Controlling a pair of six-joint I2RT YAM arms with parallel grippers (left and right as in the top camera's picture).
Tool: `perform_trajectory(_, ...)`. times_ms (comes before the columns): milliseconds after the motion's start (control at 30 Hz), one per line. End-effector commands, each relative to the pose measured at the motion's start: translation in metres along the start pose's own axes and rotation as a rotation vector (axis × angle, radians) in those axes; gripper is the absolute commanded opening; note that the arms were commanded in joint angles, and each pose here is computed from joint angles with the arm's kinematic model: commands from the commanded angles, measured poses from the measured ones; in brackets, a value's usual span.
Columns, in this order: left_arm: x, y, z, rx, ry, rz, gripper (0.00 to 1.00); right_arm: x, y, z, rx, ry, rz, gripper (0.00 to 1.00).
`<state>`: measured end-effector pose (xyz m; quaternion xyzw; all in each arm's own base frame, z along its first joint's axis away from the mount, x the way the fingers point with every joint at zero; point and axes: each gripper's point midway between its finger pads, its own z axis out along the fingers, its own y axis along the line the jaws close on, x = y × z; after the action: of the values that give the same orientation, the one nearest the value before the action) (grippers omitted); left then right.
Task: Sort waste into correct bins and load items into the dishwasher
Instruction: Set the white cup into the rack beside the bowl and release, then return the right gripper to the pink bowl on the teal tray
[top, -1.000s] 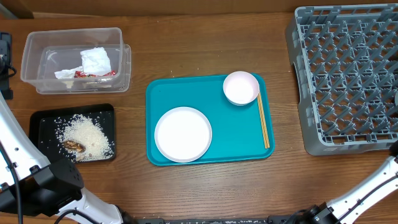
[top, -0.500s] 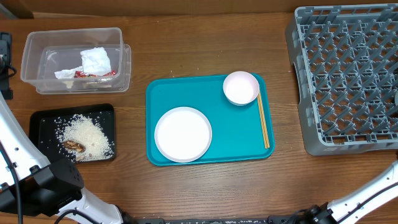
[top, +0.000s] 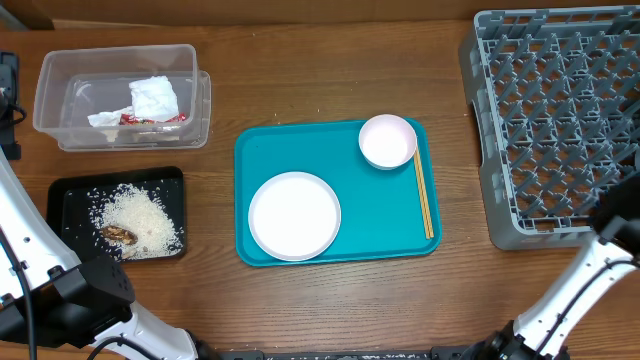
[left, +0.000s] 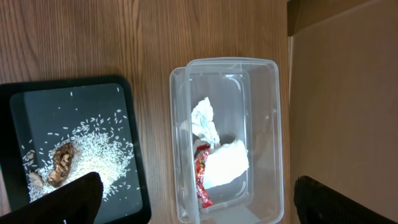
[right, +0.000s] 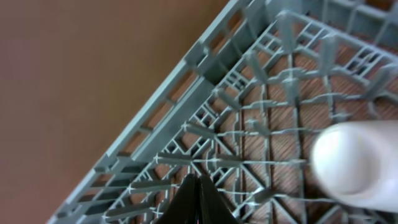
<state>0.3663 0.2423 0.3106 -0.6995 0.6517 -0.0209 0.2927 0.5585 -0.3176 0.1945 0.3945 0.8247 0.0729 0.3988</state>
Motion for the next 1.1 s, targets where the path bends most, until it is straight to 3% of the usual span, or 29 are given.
perform_trajectory(0, -0.001, 0.002, 0.002, -0.014, -0.014, -0.007, 1.0, 0.003, -0.054, 0.019, 0.221, -0.033, 0.013, 0.04)
perform_trajectory(733, -0.002, 0.002, 0.003, -0.014, -0.014, -0.008, 1.0, 0.016, -0.112, 0.019, 0.467, -0.016, 0.027, 0.04)
perform_trajectory(1067, -0.002, 0.002, 0.003, -0.015, -0.014, -0.008, 1.0, 0.002, -0.151, -0.019, 0.754, -0.128, 0.068, 0.04)
